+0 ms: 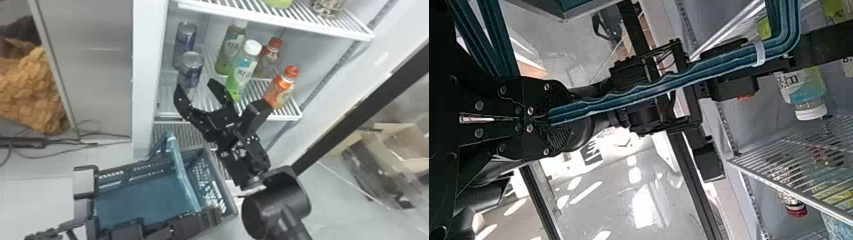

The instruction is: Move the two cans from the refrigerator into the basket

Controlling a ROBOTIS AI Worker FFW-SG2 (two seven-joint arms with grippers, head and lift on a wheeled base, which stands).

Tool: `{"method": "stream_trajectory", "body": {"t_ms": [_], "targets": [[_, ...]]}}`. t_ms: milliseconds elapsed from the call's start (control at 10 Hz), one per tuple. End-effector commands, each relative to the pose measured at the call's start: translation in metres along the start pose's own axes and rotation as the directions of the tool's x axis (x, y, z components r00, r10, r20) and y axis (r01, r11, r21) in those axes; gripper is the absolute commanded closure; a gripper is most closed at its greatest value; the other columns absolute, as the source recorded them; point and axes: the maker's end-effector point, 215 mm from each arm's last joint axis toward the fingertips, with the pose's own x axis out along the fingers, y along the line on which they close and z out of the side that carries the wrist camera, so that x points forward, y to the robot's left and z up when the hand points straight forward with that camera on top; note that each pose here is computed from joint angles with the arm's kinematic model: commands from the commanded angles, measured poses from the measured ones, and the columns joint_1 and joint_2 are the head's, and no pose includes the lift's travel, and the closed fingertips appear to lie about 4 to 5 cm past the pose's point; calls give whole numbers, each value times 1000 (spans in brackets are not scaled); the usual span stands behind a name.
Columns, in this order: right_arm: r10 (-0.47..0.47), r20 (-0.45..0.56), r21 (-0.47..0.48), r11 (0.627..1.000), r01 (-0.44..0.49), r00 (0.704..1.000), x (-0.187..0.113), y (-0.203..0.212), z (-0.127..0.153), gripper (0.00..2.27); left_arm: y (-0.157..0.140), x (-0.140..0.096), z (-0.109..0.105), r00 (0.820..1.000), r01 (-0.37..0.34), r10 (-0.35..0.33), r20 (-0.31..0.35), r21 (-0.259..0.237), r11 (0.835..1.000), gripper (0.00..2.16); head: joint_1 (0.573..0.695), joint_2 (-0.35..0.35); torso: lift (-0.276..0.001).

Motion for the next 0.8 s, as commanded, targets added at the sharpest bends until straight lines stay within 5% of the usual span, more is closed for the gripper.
{"method": "stream_trajectory", "body": {"t_ms": [0,300,500,700], "targets": [[12,-2,-6,1000,-12,1000,9,3,-2,179,0,0,1,1000,0,0,1,1,1000,1213,695,-319,-276],[19,-3,-26,999,-19,1000,20,2,-1,216,-1,1,3,1000,3,-3,5,4,1000,1211,695,-300,-276],[30,-7,-44,999,-30,1000,25,4,-1,739,0,1,2,1000,2,-2,5,1,1000,1211,695,-294,-276],[37,-5,-44,998,-37,999,25,7,0,907,0,1,1,1000,4,-4,3,0,1000,1211,695,-289,-276]]}}
